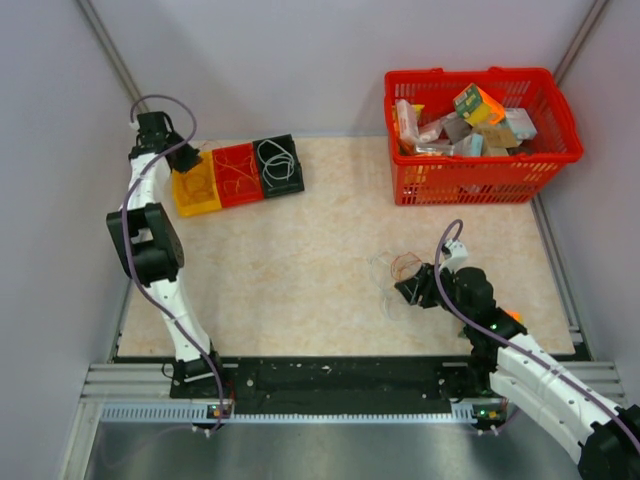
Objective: Untangle the cables
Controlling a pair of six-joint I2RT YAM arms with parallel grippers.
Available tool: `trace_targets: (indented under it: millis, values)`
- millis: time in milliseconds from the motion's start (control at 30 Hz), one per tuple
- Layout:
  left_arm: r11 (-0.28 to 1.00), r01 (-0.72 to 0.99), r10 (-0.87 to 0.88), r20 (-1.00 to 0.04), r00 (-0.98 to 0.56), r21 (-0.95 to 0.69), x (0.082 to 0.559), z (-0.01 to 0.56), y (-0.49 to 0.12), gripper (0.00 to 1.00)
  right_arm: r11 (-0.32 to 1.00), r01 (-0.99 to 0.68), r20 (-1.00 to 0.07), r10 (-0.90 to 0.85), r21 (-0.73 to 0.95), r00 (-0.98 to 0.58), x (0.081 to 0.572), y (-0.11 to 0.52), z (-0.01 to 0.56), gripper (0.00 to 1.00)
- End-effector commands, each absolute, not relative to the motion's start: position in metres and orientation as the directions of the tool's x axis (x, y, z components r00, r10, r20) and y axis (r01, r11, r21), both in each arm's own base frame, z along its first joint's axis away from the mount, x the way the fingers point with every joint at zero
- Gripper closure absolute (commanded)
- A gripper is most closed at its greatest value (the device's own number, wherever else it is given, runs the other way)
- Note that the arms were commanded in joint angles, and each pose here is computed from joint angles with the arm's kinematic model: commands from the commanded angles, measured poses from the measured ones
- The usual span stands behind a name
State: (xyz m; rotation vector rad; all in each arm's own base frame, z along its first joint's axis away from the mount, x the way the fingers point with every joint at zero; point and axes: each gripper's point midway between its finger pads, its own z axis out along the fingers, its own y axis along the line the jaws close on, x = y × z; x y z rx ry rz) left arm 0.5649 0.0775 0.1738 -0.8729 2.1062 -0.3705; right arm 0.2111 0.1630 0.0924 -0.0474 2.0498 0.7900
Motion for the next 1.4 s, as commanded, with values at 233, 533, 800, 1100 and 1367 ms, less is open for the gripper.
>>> trace_targets:
  millis: [233, 533, 800, 1100, 1367]
  values:
    - [0.667, -0.501, -0.745, -0.506, -0.435, -0.551, 0.579, 0.134, 0.115, 1.0, 0.789, -0.345, -0.791, 0.269, 0.509, -0.55, 0.217, 0.164, 0.101, 0.52]
    - [0.646, -0.526, -0.763, -0.472, -0.441, -0.553, 0.572, 0.131, 0.125, 0.82, 0.789, -0.347, -0.792, 0.269, 0.508, -0.548, 0.217, 0.164, 0.101, 0.52]
    - [0.637, -0.433, -0.767, -0.464, -0.444, -0.638, 0.56, 0.185, 0.094, 0.4, 0.793, -0.335, -0.791, 0.277, 0.509, -0.546, 0.218, 0.162, 0.101, 0.52]
    - [0.686, -0.146, -0.658, -0.521, -0.544, -0.713, 0.475, 0.235, -0.059, 0.38, 0.869, 0.11, -0.723, 0.465, 0.482, -0.511, 0.239, 0.106, 0.081, 0.51]
    - [0.755, 0.311, -0.15, -0.614, -0.775, -0.577, 0.331, 0.174, -0.266, 0.33, 0.889, 0.101, -0.727, 0.425, 0.446, -0.54, 0.259, 0.11, 0.089, 0.51]
